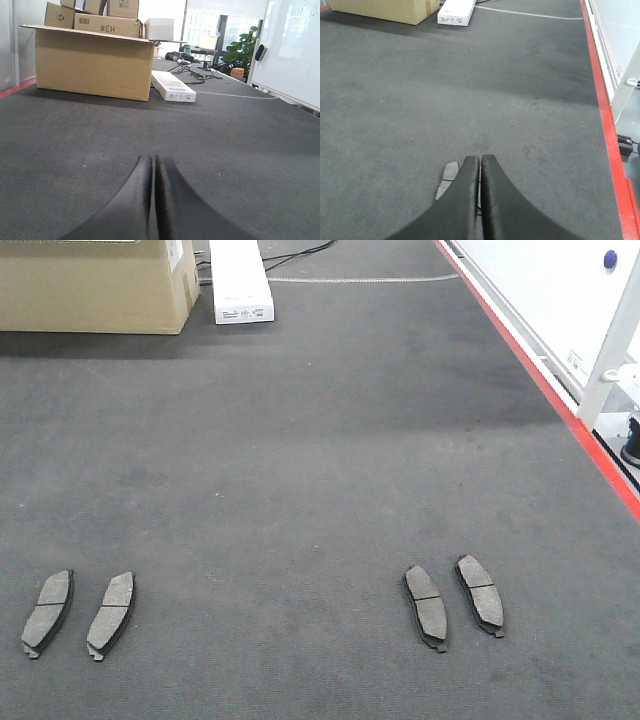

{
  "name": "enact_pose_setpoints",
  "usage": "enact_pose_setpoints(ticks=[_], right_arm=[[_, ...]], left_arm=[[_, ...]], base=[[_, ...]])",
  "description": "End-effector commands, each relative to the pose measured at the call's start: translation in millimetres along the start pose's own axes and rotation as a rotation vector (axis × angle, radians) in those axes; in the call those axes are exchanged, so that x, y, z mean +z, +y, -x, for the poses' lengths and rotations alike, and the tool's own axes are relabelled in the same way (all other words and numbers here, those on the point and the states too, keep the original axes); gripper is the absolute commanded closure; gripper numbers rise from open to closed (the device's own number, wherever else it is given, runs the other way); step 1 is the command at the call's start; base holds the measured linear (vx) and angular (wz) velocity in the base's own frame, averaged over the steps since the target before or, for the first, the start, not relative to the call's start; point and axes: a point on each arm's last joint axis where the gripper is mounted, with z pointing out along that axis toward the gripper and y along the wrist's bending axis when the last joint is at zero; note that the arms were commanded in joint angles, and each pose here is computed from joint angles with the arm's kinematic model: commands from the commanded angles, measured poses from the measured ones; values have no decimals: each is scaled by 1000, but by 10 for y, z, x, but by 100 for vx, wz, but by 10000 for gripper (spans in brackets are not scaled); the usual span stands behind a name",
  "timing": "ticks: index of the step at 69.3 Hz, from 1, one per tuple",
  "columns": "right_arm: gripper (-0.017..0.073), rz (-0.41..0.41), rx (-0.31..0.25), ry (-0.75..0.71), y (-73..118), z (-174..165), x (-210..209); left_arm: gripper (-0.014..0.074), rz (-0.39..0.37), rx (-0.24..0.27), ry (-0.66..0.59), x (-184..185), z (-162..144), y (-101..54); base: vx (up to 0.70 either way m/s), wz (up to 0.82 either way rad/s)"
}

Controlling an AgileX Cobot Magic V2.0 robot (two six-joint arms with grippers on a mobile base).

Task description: Move and align brake pads A on conveyor

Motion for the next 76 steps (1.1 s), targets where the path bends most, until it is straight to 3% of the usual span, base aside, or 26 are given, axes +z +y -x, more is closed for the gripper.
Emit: enact_pose_setpoints(ticks=[1, 23, 35, 46, 57, 65, 76], right_arm=[[566, -4, -6, -78, -5, 114, -19], [565, -7, -9, -85, -8, 121, -19], [563, -66, -41, -43, -46, 77, 88], [563, -194, -9, 3, -116, -288, 438], [563, -312, 25, -63, -203, -729, 681], [563, -356, 19, -150, -207, -1037, 755], [563, -352, -2, -240, -130, -1527, 823]], left_arm=[[600, -4, 1, -56, -4, -24, 7], [600, -4, 1, -56, -4, -24, 7], [600, -4, 2, -56, -4, -24, 7], [600, -4, 2, -56, -4, -24, 7], [600, -4, 2, -56, -4, -24, 7], [600, -4, 2, -56, -4, -24, 7], [600, -4, 2, -56, -4, -24, 7]], base=[[0, 0], [0, 0], [0, 0], [0, 0], [0, 0], [0, 0], [0, 0]])
